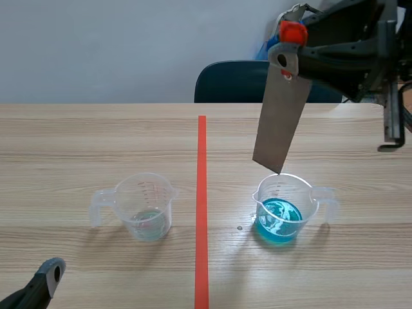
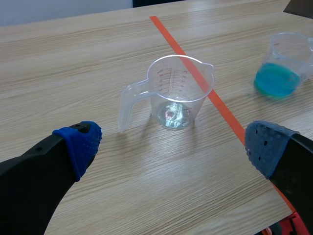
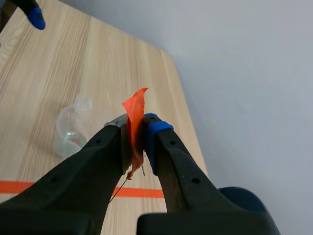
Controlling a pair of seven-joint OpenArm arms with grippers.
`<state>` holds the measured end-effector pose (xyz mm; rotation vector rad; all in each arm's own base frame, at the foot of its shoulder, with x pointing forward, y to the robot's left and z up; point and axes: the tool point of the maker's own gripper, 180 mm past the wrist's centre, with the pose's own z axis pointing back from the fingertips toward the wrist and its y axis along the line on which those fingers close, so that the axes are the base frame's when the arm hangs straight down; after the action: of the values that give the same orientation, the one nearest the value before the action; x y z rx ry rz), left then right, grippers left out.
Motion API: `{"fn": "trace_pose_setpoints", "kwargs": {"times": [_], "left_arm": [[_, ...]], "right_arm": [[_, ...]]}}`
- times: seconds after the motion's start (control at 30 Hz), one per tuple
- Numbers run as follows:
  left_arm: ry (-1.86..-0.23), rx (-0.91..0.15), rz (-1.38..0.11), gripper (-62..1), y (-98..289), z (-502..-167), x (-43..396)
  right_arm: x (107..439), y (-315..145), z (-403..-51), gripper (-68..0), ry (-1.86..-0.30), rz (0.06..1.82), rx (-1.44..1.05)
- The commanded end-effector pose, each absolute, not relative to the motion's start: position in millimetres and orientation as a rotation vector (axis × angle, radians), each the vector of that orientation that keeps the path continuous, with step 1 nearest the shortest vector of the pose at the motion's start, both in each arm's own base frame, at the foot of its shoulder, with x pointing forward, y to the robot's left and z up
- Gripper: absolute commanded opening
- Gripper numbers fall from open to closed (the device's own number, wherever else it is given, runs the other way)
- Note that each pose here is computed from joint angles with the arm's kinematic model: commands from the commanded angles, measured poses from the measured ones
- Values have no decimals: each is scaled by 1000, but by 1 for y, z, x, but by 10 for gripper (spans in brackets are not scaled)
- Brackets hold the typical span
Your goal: Do the redox reaction experiment
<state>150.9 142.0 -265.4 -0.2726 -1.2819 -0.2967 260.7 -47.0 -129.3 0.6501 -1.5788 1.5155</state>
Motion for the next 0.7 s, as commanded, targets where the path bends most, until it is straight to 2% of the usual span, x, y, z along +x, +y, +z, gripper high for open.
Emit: {"fn": "trace_pose_setpoints", "kwargs": {"times": [0.0, 0.23, 0.67], "left_arm": [[-1315, -281, -296, 14, 140, -257, 155], [-1315, -281, -295, 14, 140, -257, 155], [-1317, -281, -295, 14, 140, -257, 155]], "right_arm": [[264, -42, -113, -669, -1635, 1528, 642], [276, -17, -105, -669, -1684, 1514, 625], [265, 58, -109, -669, -1655, 1600, 741]]}}
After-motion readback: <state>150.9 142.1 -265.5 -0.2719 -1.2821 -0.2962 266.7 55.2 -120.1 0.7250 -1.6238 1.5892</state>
